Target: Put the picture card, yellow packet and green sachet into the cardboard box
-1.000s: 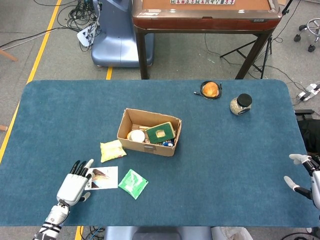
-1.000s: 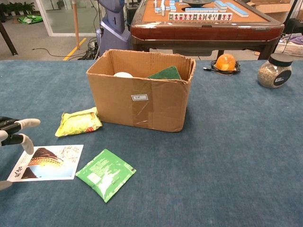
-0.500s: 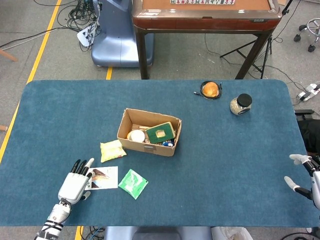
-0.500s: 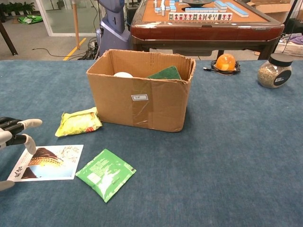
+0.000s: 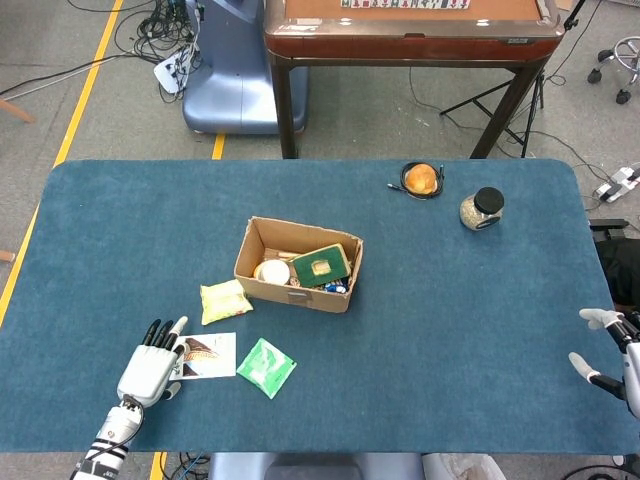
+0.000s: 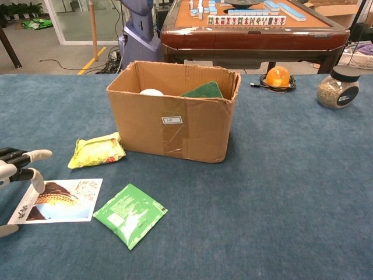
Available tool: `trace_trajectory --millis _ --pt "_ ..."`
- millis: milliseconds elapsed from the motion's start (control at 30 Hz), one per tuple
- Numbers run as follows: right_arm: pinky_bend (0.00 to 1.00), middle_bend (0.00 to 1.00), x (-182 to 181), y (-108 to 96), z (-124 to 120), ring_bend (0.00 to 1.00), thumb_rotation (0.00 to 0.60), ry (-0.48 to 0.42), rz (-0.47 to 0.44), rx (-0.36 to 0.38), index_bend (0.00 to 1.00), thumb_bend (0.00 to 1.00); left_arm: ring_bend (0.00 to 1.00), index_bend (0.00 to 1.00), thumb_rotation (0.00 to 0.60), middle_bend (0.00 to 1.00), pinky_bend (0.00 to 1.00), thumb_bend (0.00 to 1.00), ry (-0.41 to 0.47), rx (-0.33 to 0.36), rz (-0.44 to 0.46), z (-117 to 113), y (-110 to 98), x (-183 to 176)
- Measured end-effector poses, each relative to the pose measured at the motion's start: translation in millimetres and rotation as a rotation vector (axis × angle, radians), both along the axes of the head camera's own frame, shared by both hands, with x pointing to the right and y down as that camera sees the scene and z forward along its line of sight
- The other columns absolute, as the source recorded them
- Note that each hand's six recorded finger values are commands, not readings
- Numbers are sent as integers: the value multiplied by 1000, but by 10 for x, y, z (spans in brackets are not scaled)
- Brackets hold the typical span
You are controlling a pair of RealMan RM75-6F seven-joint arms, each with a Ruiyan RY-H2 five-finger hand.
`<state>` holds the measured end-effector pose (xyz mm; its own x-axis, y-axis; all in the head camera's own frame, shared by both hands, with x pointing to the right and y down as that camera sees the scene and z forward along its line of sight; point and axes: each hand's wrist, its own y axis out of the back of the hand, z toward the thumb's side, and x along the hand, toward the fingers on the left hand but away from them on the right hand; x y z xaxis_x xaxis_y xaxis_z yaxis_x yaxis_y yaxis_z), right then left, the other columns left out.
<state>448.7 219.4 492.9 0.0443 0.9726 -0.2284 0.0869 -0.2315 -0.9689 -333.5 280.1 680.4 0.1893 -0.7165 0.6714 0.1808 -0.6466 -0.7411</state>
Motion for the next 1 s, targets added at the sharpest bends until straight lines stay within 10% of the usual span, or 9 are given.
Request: trace_trajectory --millis 1000 --pt "416 480 10 10 -10 359 600 0 2 3 389 49 0 376 600 0 0 154 -23 -27 5 91 31 -26"
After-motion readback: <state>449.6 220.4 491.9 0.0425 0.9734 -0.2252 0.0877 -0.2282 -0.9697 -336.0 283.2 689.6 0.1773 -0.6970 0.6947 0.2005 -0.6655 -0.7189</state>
